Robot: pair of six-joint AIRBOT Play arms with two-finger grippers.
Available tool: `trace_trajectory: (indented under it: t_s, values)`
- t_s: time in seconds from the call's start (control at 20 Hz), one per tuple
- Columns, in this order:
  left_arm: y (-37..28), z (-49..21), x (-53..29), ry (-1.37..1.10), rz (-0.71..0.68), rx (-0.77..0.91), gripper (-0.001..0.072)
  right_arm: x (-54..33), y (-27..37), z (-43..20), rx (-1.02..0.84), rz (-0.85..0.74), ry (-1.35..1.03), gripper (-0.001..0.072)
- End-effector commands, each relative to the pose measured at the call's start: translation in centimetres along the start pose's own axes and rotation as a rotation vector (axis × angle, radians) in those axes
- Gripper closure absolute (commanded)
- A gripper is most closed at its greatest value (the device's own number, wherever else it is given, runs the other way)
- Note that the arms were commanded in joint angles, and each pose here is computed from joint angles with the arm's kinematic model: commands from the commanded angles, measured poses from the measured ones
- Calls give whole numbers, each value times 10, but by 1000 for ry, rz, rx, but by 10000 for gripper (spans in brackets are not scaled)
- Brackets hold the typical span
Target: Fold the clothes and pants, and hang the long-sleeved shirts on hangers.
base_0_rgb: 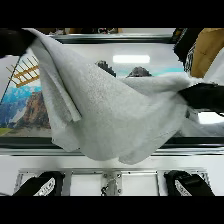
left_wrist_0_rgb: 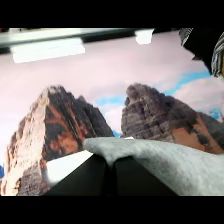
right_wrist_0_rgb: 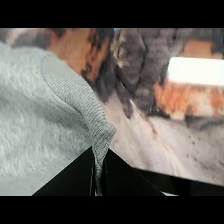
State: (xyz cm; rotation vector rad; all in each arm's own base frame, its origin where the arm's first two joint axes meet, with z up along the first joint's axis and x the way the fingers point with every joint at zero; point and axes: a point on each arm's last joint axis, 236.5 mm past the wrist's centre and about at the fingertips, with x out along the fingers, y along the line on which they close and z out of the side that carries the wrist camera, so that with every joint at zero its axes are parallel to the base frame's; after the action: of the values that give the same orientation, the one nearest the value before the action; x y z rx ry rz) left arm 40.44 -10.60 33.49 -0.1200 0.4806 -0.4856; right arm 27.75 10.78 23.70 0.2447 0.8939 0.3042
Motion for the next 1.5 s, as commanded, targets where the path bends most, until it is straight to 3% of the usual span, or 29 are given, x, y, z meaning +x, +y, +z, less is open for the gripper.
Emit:
trace_trajectory:
  t_s: [0.0, 0.2, 0.25, 0.3, 0.35, 0.4, 0.55, 0.75, 0.9, 1.2, 1.45]
  values:
    - [47, -46, 111, 144, -11, -92, 699, 93, -57, -39, 72, -142, 201, 688]
    - [49, -61, 229, 189, -67, -76, 698, 191, -111, -6, 185, -211, 113, 687]
    - [48, -66, 251, 198, -81, -78, 571, 207, -126, 4, 233, -219, 77, 676]
    - [50, -71, 266, 199, -79, -118, 206, 217, -136, 10, 277, -212, 50, 676]
    - [55, -77, 274, 203, -68, -162, -6, 222, -146, 17, 339, -195, 24, 674]
    - [64, -82, 274, 204, -50, -199, -4, 220, -154, 24, 396, -179, -7, 655]
    - [111, -98, 240, 233, 32, -296, 43, 182, -176, 52, 446, -150, -122, 192]
    - [171, -141, 159, 339, 147, -514, 43, 102, -174, 73, 329, -176, -254, 185]
    - [196, -218, 116, 429, 268, -701, 43, 63, -147, 58, 246, -167, -243, 186]
    - [174, -380, 93, 579, 404, -981, 43, 28, -123, 48, 208, -151, -289, 187]
    - [154, -393, 117, 519, 385, -1036, 43, 29, -121, 44, 210, -145, -272, 187]
